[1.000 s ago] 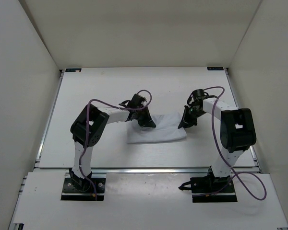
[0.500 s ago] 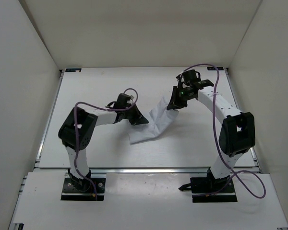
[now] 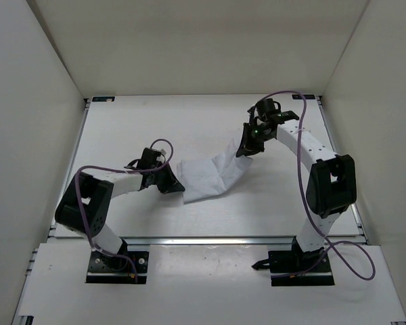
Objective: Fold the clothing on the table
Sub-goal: Fold the skirt
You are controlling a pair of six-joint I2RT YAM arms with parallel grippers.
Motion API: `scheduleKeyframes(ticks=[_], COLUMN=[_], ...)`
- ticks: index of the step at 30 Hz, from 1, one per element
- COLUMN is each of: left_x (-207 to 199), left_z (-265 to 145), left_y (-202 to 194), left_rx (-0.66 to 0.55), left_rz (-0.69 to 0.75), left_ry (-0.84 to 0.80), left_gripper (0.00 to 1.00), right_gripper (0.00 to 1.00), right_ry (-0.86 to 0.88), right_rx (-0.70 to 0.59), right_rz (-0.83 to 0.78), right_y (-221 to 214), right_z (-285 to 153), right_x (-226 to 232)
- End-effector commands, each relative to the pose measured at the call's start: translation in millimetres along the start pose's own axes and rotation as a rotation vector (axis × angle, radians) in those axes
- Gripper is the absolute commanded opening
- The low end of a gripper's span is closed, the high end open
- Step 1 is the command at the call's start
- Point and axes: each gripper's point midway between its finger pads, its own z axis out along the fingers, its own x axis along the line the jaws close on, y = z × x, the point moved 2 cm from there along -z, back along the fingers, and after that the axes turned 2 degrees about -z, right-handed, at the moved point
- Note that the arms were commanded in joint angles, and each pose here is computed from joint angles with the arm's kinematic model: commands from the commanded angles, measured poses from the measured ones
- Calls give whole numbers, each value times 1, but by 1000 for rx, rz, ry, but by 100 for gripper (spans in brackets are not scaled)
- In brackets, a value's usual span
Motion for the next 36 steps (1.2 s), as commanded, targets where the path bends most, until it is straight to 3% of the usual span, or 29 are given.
scheduleKeyframes(ticks=[1, 6, 10, 21, 24, 28, 31, 34, 36], left_x=[3, 10, 15, 21, 18, 3, -11, -14, -20], left_z=[11, 23, 23, 22, 17, -1, -20, -36, -49], left_y=[0, -3, -5, -4, -6, 1, 2, 2, 2], left_rx=[-10, 5, 2, 3, 2, -31, -32, -48, -74], left_rz=[82, 86, 64, 33, 18, -30, -75, -112, -117], left_ry=[54, 87, 82, 63, 27, -78, -178, -213, -238], left_gripper=[0, 0, 0, 0, 2, 15, 20, 22, 23], right_gripper=[0, 0, 0, 2, 13, 26, 49, 57, 58], right_ry=[11, 41, 121, 194, 206, 226, 278, 308, 311], right_rx=[-21, -17, 31, 173, 194, 146, 79, 28, 17], right_rz=[-70, -138, -199, -250, -268, -294, -308, -285, -253], right_y=[12, 10, -22, -85, -91, -79, -66, -64, -66], right_z=[-1, 5, 34, 110, 120, 100, 64, 35, 28], right_x=[20, 64, 116, 162, 164, 181, 196, 191, 178])
